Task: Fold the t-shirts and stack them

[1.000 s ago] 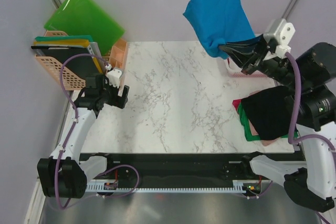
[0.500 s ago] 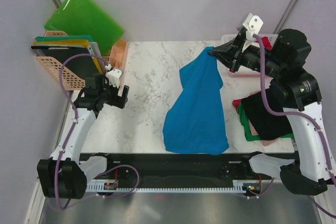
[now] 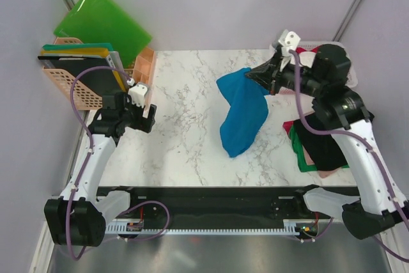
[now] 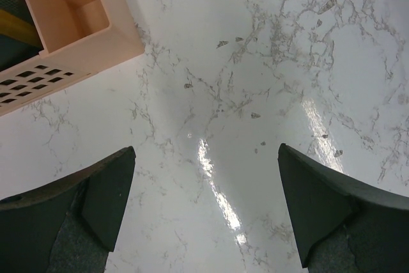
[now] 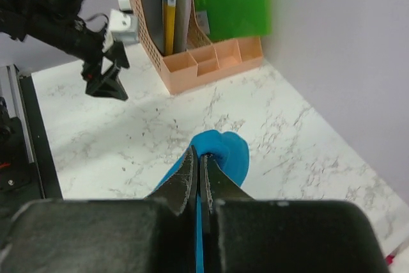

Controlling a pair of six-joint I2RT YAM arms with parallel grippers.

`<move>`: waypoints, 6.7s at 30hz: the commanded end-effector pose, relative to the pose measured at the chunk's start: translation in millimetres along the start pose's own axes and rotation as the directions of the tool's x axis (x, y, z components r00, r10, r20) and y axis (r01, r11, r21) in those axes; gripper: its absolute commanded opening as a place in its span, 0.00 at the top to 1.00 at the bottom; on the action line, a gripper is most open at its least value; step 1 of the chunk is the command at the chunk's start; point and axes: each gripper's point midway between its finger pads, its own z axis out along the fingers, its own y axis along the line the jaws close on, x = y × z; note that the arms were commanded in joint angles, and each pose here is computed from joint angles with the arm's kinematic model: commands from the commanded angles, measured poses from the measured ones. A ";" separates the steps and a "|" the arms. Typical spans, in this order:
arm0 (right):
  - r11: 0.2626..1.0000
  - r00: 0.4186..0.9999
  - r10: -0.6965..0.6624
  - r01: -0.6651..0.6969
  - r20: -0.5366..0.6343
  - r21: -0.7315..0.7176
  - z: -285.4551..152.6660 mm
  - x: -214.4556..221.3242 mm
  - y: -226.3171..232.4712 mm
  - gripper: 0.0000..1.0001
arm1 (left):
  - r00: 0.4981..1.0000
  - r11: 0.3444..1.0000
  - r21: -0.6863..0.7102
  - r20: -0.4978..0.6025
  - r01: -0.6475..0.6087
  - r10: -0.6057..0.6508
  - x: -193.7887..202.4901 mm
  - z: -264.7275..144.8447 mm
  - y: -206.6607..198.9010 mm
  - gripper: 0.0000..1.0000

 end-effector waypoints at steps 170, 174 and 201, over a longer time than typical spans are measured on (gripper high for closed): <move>0.934 0.375 -0.117 -0.273 -0.920 -0.230 -13.3 404.1 145.9 0.40 | 1.000 1.000 0.004 -0.002 -0.008 0.008 -5.1 0.6 0.1 0.00; 0.933 0.378 -0.114 -0.277 -0.919 -0.230 -9.8 409.3 146.5 0.40 | 1.000 1.000 0.006 -0.001 -0.006 0.006 -4.9 0.5 -0.7 0.00; 0.957 0.368 -0.136 -0.192 -0.920 -0.218 2.1 437.3 131.7 1.00 | 1.000 1.000 0.007 0.007 -0.008 0.008 -3.0 -2.5 -2.5 0.00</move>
